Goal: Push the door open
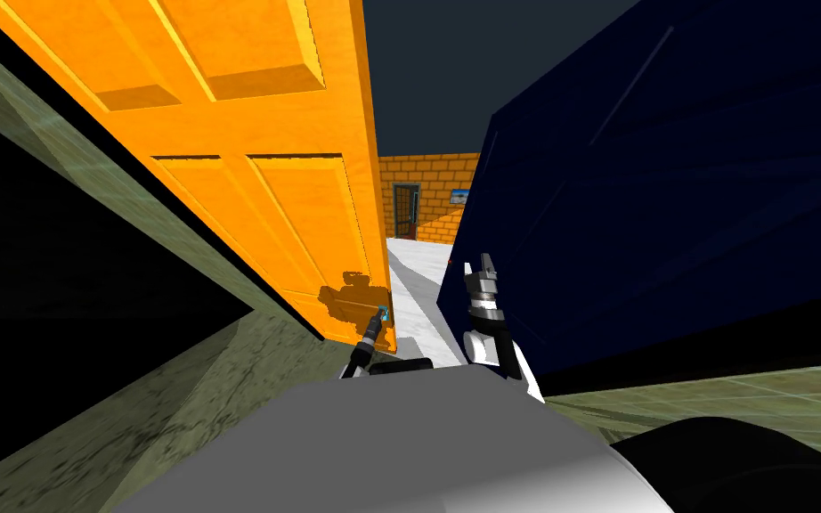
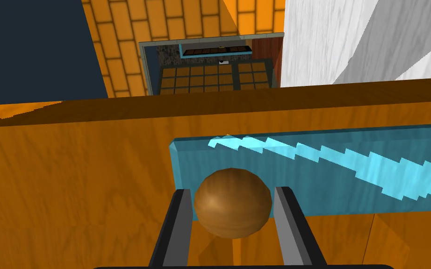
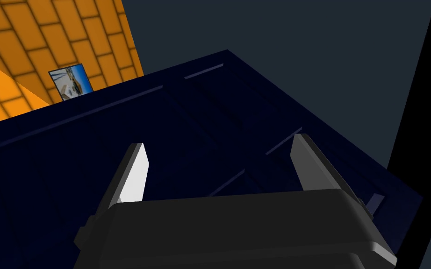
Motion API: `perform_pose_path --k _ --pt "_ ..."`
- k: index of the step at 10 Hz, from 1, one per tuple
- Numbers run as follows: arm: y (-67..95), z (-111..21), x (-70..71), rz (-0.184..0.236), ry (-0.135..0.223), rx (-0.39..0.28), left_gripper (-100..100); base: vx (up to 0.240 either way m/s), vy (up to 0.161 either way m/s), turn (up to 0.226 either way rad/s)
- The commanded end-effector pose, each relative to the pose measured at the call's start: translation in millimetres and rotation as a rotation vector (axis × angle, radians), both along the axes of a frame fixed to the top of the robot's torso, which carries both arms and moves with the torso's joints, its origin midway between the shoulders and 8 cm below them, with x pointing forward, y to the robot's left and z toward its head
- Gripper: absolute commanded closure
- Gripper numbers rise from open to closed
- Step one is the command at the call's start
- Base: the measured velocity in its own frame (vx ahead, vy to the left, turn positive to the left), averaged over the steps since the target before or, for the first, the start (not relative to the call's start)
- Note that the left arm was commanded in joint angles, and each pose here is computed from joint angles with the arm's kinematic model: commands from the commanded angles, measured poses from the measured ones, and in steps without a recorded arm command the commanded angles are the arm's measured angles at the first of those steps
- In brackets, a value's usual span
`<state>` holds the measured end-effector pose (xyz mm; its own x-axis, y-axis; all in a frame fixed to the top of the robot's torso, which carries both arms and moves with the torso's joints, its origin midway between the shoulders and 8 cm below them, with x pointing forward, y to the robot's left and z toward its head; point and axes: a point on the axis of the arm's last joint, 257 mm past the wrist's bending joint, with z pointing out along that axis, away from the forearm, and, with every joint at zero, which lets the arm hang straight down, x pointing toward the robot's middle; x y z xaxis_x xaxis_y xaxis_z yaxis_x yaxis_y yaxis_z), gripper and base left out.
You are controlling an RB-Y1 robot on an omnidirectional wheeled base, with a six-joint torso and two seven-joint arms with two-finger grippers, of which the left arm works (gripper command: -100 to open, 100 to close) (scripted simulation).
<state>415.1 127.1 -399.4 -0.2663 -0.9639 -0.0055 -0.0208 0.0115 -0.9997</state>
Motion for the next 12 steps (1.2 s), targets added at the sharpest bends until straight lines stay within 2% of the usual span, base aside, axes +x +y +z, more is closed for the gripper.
perform_pose_path --k 1,4,8,9,12 --pt "12.4 5.2 7.1 0.025 -0.018 0.009 100 0.172 -0.064 0.038" --pt "26.7 5.5 12.1 0.058 -0.022 0.020 100 0.187 -0.100 0.080" --pt "50.6 6.8 20.5 0.124 -0.028 0.033 100 0.181 -0.073 0.104" --pt "45.6 3.8 15.3 0.106 -0.024 0.029 -100 -0.040 -0.063 0.070" --pt "42.5 4.9 14.3 0.105 -0.023 0.021 -100 -0.223 -0.002 0.020"
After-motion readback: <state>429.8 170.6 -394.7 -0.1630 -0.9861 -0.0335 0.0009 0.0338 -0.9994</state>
